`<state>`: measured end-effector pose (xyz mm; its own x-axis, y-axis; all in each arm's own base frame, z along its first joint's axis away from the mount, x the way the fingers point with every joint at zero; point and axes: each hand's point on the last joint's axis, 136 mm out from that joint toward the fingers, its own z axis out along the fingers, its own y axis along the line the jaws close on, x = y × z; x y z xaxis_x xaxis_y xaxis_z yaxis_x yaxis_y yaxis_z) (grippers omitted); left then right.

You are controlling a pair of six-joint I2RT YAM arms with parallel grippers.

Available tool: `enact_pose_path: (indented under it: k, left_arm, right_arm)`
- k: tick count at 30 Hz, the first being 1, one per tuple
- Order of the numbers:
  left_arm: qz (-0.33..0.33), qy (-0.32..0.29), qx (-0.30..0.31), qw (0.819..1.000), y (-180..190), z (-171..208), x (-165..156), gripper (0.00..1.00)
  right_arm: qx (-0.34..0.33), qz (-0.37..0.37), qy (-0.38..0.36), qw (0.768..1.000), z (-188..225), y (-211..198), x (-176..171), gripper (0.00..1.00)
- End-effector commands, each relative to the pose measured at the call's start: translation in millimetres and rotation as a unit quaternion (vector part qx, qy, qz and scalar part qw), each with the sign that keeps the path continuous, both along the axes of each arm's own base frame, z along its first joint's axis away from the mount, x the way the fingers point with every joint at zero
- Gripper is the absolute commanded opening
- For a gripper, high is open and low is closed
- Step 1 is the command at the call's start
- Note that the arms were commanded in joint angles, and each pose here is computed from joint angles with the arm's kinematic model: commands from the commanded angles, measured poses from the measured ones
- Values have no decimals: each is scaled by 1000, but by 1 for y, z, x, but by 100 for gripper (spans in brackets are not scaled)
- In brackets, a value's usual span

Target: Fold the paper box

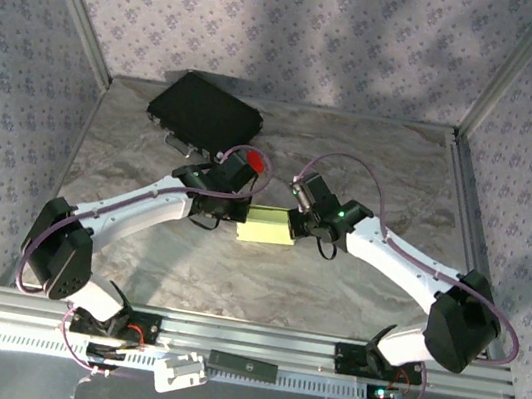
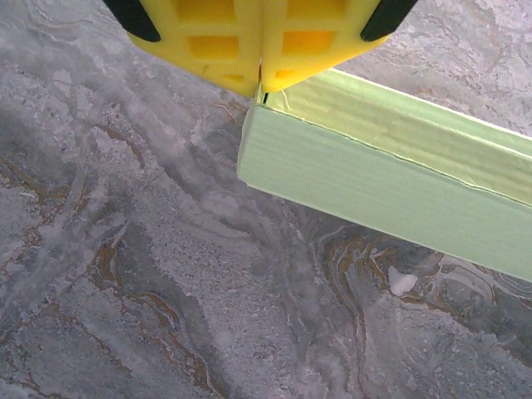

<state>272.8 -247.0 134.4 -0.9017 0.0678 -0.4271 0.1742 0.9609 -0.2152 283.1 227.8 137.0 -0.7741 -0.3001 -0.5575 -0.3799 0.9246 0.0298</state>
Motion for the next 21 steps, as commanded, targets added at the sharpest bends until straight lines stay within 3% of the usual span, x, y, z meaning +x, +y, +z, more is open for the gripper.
enact_pose_path:
  k: [1,12,21]
  left_arm:
    - [-25,-6,-27,999,-12,8,-4,0]
    - [-30,-7,-32,999,-15,16,-3,0]
    - [-31,-7,-32,999,-16,18,-2,0]
  right_arm:
    - [28,4,-3,1000,11,12,-3,0]
    - [12,-5,16,1000,31,16,3,0]
    - [-15,-13,57,998,24,14,1,0]
